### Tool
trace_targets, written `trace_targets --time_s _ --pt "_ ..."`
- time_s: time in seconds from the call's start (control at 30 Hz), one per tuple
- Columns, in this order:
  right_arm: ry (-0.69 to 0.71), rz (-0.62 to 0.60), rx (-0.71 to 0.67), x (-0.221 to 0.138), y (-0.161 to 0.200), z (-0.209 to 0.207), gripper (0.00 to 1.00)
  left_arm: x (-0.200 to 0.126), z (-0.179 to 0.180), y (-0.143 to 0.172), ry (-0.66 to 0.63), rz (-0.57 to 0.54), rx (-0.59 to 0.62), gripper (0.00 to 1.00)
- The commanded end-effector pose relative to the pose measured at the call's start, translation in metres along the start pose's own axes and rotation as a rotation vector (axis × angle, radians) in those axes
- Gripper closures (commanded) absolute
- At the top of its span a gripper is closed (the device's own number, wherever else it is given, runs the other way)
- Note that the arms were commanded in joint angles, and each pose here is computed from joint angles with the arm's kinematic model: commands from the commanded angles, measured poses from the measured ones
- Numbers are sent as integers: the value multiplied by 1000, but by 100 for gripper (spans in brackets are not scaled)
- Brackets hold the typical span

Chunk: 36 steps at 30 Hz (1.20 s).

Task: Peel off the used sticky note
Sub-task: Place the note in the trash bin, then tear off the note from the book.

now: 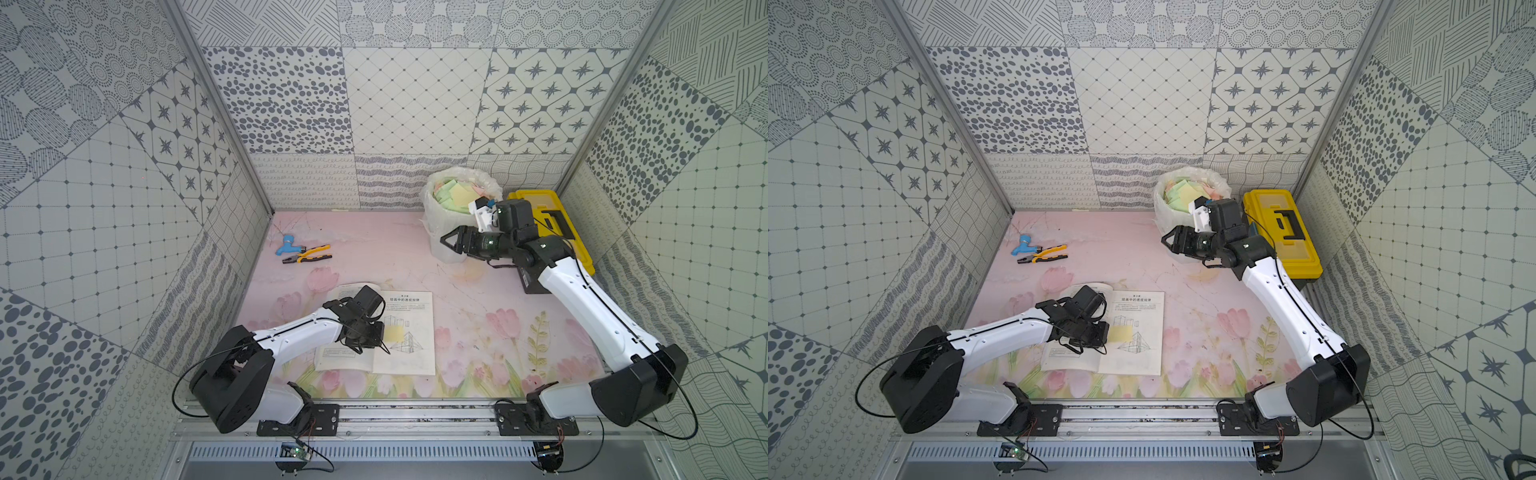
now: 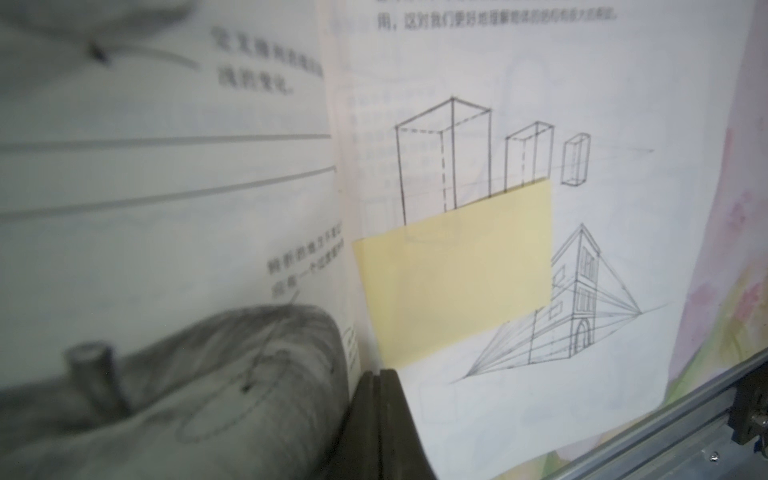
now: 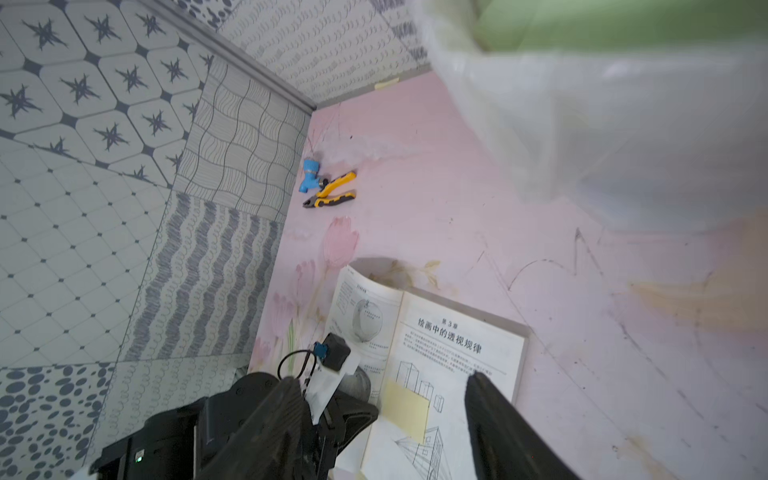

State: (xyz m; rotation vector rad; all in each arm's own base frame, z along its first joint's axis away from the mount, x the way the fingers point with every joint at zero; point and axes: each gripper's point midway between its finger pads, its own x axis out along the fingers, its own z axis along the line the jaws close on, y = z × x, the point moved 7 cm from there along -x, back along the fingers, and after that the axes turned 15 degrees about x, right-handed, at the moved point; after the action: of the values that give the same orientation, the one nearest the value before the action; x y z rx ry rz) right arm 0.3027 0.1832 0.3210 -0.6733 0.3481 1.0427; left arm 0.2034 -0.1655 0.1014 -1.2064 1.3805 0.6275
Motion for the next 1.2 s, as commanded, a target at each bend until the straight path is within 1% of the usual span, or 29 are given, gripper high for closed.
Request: trace_targets --time_s 0.0,0.2,0.33,0.6,0.73,0.93,1.17 --pt "-37 21 3 12 18 0 33 1 13 10 -112 65 -4 100" --pt "12 189 36 56 79 -23 33 1 13 12 -109 64 -3 100" --pt "45 269 58 77 111 -38 32 2 13 13 -101 56 -6 100" --pt "58 443 98 123 166 -53 32 4 13 18 -86 54 -16 100" --pt "56 499 131 143 185 -61 32 5 13 19 -83 50 -18 100" --pt "63 537 179 161 200 -74 33 5 13 19 -81 48 -14 100" --pt "69 555 224 171 209 -86 41 7 14 20 -79 47 -19 100"
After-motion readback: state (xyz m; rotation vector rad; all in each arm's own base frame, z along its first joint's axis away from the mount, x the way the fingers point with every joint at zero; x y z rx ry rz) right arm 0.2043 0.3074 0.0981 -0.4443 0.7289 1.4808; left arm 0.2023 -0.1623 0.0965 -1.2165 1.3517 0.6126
